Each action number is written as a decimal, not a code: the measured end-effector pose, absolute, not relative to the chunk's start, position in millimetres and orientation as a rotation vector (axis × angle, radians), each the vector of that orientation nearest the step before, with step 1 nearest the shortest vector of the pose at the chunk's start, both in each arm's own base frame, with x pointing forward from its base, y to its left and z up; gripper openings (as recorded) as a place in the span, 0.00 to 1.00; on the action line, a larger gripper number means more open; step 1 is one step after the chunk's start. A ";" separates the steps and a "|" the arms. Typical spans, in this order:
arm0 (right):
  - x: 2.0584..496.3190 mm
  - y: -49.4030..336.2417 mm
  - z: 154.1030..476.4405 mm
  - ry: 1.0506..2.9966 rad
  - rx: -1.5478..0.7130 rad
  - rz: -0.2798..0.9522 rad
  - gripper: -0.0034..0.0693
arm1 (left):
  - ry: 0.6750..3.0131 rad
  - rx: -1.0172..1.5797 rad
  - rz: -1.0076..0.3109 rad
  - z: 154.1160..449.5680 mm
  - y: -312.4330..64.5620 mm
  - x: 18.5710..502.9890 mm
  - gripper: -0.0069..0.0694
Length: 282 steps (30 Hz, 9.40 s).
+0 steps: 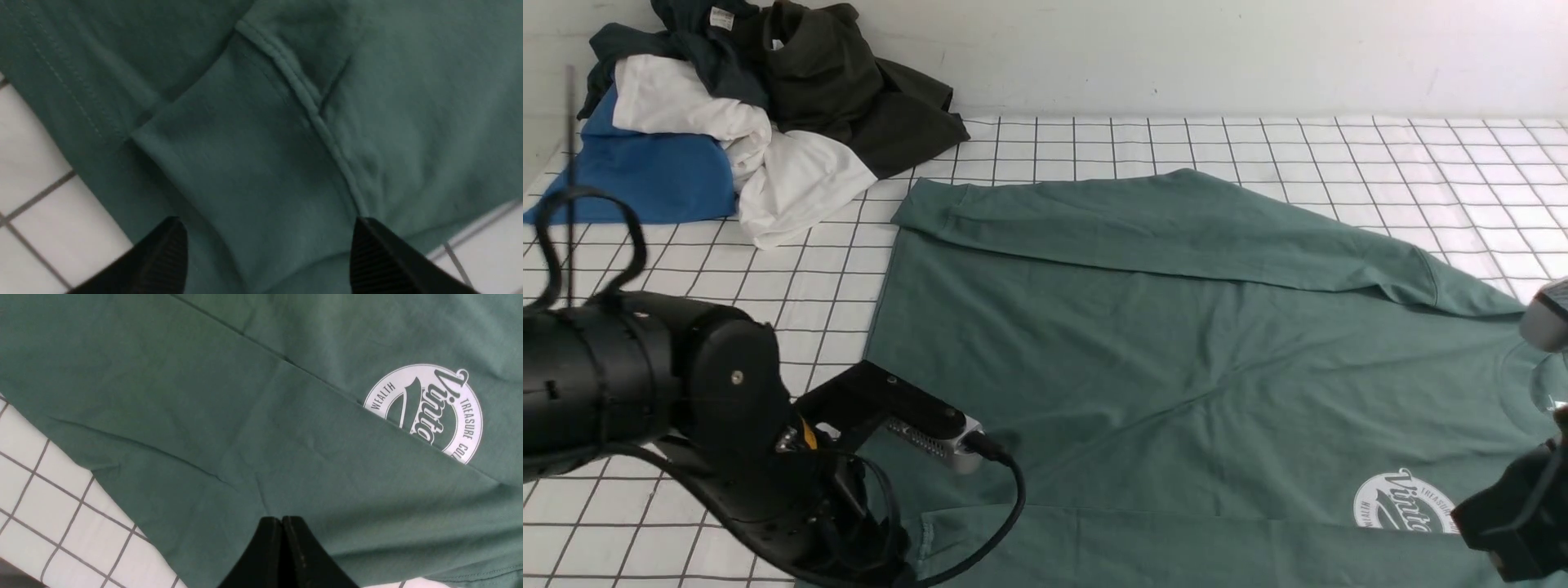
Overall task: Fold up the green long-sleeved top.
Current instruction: Use the left arm to clamp the cuff closest to it, then use the left arm to drag and place the cuff at the centered position on the left edge of the fabric, then use the left arm to clamp the cuff farthest from it, then use the left arm to drag and drop the cuff onto the cuff closest to the left arm, then use both arms simultaneously to clamp the lower edge of the clothing fabric
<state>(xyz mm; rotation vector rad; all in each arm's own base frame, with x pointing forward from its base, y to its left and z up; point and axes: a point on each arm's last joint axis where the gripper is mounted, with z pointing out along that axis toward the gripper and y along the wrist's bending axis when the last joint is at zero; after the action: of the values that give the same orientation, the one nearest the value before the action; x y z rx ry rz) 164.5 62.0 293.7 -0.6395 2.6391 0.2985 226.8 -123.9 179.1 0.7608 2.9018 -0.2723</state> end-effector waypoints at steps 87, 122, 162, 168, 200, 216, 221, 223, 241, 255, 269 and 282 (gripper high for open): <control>251.8 72.5 301.7 2.565 -0.561 0.126 0.03 | 2.557 0.077 -0.228 169.6 -90.7 545.9 0.74; 264.2 75.8 281.6 2.637 -0.573 0.124 0.03 | 2.466 0.163 -0.337 248.5 -94.9 529.7 0.10; 186.7 84.9 339.9 2.582 -0.729 0.412 0.03 | 2.860 0.448 -0.309 253.9 -68.2 298.8 0.61; 160.6 110.8 343.1 2.510 -0.941 0.465 0.03 | 2.838 0.877 -0.298 282.1 -113.2 247.5 0.66; 117.3 104.7 320.6 2.484 -1.131 0.372 0.03 | 2.762 1.533 0.087 146.7 -147.1 173.5 0.68; 116.9 105.2 320.7 2.486 -1.128 0.382 0.03 | 2.820 1.469 0.109 149.0 -149.9 176.5 0.47; 116.9 105.2 320.7 2.486 -1.128 0.383 0.03 | 2.811 1.509 0.176 151.2 -150.8 182.7 0.48; 116.9 105.2 320.7 2.486 -1.128 0.383 0.03 | 2.805 1.516 0.184 151.4 -149.9 183.8 0.49; 117.4 104.4 320.2 2.485 -1.132 0.367 0.03 | 2.808 1.404 0.138 151.3 -135.1 202.4 0.29; 122.1 97.9 319.1 2.465 -1.164 0.233 0.06 | 2.832 1.318 0.155 193.6 -114.4 184.9 0.09; 142.8 105.5 299.8 2.463 -1.389 0.082 0.74 | 3.005 1.257 0.167 191.8 -62.0 151.9 0.09; 192.0 140.9 218.1 2.700 -1.612 0.033 0.78 | 2.988 1.204 0.085 190.6 -67.5 153.0 0.09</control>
<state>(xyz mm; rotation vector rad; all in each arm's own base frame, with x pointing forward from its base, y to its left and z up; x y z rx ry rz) 192.0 140.9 218.1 -1.6117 2.7001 0.0335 153.0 -67.5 190.6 1.2044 2.9880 0.0848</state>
